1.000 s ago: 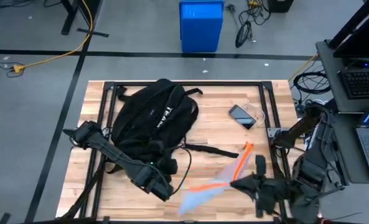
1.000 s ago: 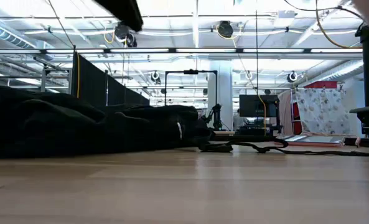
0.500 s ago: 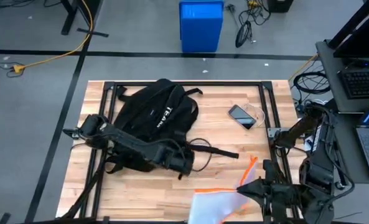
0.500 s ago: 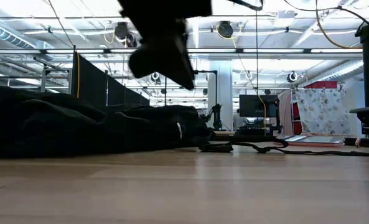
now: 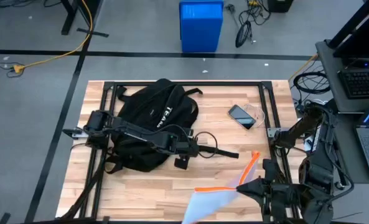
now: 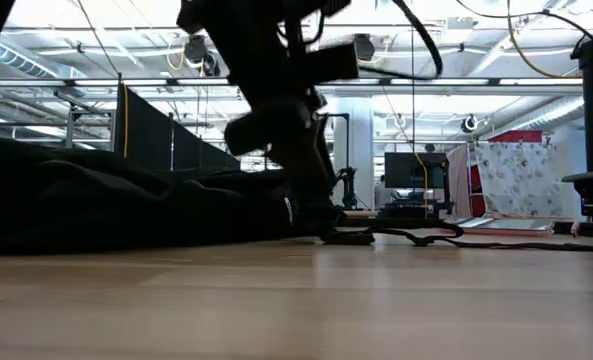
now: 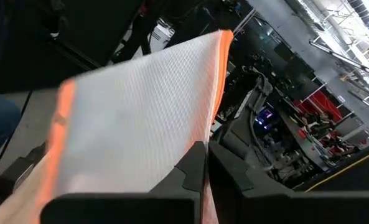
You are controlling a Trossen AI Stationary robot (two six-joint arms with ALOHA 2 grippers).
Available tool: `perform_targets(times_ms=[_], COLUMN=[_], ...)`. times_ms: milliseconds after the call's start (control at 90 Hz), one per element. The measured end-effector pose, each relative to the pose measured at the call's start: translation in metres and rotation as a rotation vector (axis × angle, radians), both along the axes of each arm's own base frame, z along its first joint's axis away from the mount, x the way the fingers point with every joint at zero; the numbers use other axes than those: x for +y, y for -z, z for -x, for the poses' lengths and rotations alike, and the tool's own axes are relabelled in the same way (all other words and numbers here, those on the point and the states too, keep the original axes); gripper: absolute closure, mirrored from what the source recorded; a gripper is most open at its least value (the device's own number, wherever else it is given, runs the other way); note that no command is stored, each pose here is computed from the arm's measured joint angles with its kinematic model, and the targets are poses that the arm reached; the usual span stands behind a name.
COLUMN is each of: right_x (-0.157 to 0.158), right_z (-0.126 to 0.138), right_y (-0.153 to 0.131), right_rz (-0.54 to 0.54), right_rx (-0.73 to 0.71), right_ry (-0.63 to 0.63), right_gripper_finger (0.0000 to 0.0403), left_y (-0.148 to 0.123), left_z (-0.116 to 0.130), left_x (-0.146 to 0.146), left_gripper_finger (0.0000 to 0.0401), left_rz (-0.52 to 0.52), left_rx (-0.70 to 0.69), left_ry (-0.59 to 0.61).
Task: Unpack backpack
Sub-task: Remove the zip bag from the black backpack
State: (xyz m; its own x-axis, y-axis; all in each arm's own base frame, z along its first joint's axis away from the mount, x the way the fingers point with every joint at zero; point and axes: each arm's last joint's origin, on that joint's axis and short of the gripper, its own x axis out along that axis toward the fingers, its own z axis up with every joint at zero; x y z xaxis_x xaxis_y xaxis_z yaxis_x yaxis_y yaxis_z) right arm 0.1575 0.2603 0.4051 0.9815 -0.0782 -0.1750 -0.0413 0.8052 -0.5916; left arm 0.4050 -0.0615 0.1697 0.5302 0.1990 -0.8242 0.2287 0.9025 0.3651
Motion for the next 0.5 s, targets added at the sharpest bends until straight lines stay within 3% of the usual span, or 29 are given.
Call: perform_targets(times_ms=[178, 356, 500], right_x=[0.000, 0.000, 0.000], right_z=[0.000, 0.000, 0.000], right_y=[0.000, 0.000, 0.000], right_rz=[-0.002, -0.001, 0.002], right_rx=[0.001, 0.001, 0.000], right_ry=[-0.002, -0.001, 0.004], right_gripper_finger=[0.0403, 0.0403, 0.0403], left_y=[0.032, 0.035, 0.034], left_z=[-0.007, -0.010, -0.015], left_x=[0.002, 0.011, 0.028], left_gripper_finger=[0.0269, 0.0269, 0.0269], left_rz=[-0.019, -0.007, 0.040], left_rx=[0.060, 0.055, 0.007], left_ry=[0.019, -0.016, -0.113])
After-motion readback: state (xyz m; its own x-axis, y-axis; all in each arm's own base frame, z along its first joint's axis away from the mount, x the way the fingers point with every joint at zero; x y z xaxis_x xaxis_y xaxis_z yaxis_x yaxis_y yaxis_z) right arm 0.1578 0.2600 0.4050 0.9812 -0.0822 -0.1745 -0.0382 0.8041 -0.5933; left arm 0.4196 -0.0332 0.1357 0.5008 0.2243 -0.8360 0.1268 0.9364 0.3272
